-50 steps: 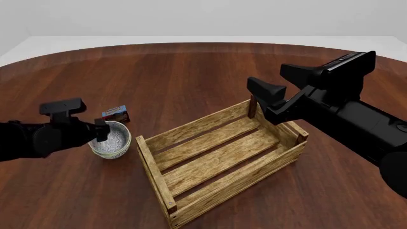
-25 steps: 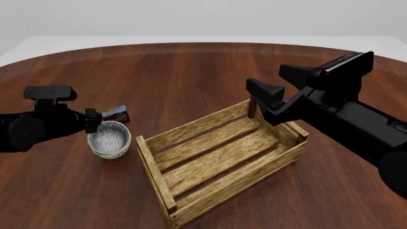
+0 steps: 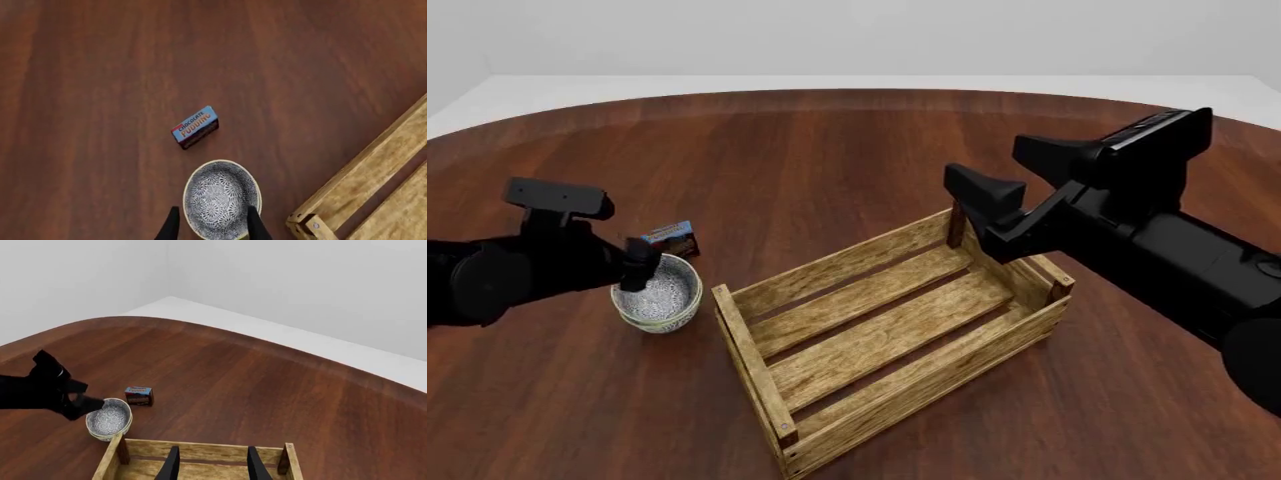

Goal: Stack the right bowl on the left bowl and place them in the tray.

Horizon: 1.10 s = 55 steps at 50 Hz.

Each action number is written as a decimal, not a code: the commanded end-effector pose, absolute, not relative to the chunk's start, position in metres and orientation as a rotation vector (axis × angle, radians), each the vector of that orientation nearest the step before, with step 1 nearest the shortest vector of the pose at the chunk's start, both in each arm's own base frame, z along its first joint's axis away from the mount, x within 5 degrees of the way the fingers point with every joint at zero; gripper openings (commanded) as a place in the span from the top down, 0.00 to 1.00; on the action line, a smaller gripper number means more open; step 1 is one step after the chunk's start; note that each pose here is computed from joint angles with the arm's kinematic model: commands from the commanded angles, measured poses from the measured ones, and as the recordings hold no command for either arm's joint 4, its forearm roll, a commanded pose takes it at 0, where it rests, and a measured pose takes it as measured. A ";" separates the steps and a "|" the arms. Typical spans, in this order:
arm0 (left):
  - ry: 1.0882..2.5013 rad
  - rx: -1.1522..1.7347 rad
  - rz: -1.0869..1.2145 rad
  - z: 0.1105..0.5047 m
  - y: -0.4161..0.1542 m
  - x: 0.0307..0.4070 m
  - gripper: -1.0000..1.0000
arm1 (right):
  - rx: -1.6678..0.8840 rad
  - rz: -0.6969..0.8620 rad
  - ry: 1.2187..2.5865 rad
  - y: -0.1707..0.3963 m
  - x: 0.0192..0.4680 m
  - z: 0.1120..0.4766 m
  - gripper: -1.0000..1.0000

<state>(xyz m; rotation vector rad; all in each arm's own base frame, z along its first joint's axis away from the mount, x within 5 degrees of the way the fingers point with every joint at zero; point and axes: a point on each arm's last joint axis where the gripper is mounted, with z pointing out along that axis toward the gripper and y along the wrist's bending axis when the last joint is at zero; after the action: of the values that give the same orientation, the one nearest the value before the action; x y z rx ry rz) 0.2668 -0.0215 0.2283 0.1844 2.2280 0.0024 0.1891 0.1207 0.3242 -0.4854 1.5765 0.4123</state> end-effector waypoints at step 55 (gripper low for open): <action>2.329 0.334 -0.035 0.160 -0.052 0.290 0.00 | -0.490 0.410 1.578 0.121 0.190 0.324 0.00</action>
<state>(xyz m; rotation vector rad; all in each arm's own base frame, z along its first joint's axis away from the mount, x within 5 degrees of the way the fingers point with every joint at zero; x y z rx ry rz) 0.2878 -0.0483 0.1697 0.3327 2.3118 -0.0233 0.1900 0.1215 0.3235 -0.4896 1.5788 0.4099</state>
